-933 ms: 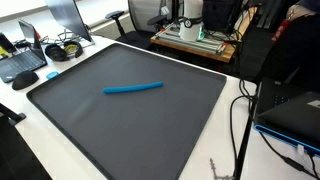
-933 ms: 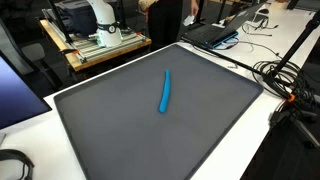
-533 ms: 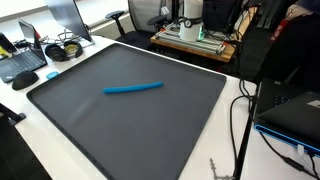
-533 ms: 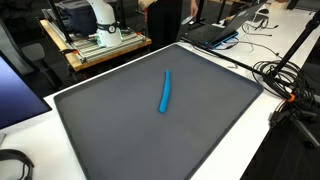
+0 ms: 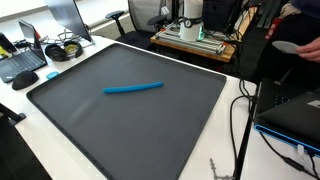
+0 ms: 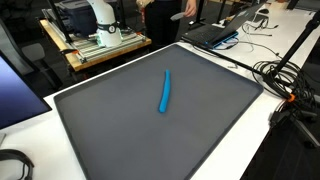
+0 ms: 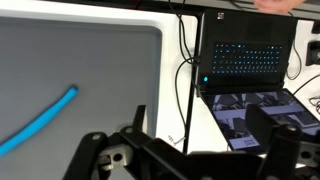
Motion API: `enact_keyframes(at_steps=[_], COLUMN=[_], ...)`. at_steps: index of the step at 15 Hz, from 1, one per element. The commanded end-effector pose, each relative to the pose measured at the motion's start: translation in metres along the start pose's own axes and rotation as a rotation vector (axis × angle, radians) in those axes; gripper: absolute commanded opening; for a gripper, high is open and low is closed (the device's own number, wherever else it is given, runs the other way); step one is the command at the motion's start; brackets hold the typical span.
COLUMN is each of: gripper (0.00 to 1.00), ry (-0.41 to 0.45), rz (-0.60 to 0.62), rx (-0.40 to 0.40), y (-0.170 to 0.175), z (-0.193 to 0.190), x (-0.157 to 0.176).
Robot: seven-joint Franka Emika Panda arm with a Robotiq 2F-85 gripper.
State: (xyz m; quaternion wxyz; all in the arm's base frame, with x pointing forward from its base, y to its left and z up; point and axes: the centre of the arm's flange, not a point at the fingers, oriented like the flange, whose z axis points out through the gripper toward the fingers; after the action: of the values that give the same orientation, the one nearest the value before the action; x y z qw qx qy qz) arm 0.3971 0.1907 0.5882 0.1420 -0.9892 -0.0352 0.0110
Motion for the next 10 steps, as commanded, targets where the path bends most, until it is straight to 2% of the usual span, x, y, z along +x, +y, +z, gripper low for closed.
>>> enact_keyframes(at_steps=[1,5,10], gripper=[1.00,1.00,1.00], ry=[0.002,-0.007,-0.026], rz=[-0.201,-0.420,-0.680], rx=[0.010,0.038,0.077], y=[-0.039,-0.060,-0.063], z=[-0.010,-0.014,-0.017], x=[0.019,0.022,0.032])
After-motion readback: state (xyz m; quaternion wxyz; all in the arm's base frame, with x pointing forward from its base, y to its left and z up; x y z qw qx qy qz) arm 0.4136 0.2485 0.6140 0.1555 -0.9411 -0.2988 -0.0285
